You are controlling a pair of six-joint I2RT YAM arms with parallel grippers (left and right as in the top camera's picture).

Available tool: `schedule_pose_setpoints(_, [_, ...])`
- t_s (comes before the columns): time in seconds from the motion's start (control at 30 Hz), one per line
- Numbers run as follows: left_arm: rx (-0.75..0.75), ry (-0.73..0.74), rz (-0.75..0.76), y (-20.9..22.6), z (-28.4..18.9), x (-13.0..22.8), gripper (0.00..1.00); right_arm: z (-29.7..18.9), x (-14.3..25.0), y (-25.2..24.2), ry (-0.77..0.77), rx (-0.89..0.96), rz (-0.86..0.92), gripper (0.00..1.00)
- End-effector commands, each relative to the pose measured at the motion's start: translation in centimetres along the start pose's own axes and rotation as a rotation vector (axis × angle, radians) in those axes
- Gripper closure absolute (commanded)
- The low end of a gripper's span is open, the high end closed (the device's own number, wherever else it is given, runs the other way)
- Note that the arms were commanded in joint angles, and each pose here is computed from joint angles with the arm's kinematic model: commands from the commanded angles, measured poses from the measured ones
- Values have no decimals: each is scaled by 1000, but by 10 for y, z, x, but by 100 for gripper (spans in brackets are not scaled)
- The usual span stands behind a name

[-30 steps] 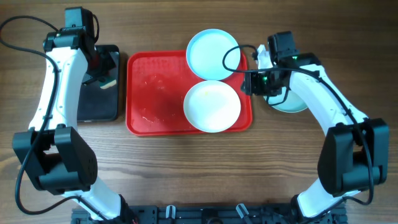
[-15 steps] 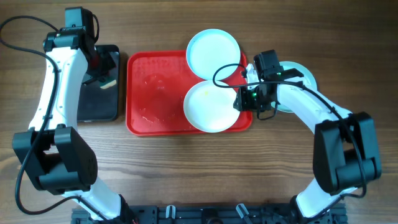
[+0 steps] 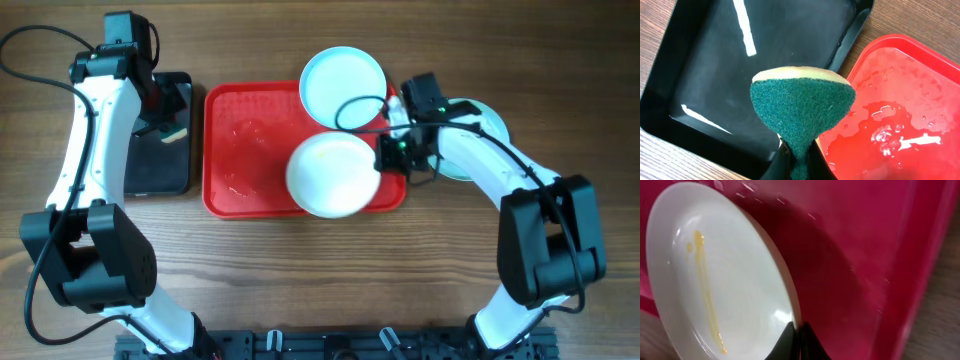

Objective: Clean dirty plates on tray and stack at the side

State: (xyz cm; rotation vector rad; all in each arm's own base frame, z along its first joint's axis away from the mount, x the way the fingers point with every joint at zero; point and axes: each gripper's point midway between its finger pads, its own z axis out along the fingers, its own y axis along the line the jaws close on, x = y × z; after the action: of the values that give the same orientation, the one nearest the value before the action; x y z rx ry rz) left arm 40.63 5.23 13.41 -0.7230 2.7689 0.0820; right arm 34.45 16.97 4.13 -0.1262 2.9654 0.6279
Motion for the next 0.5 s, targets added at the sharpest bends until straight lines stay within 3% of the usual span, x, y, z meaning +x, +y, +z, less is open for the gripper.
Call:
schedule_pose_setpoints(0.0, [44, 20, -7, -7, 2, 4, 96, 1, -15, 58, -44, -85, -43, 96])
schedule_pose_setpoints(0.2, [71, 28, -7, -12, 1, 5, 96, 38, -11, 103, -100, -44, 10, 96])
schedule_pose_setpoints(0.47, [131, 50, 10, -28, -1, 11, 96, 79, -9, 109, -107, -25, 105, 96])
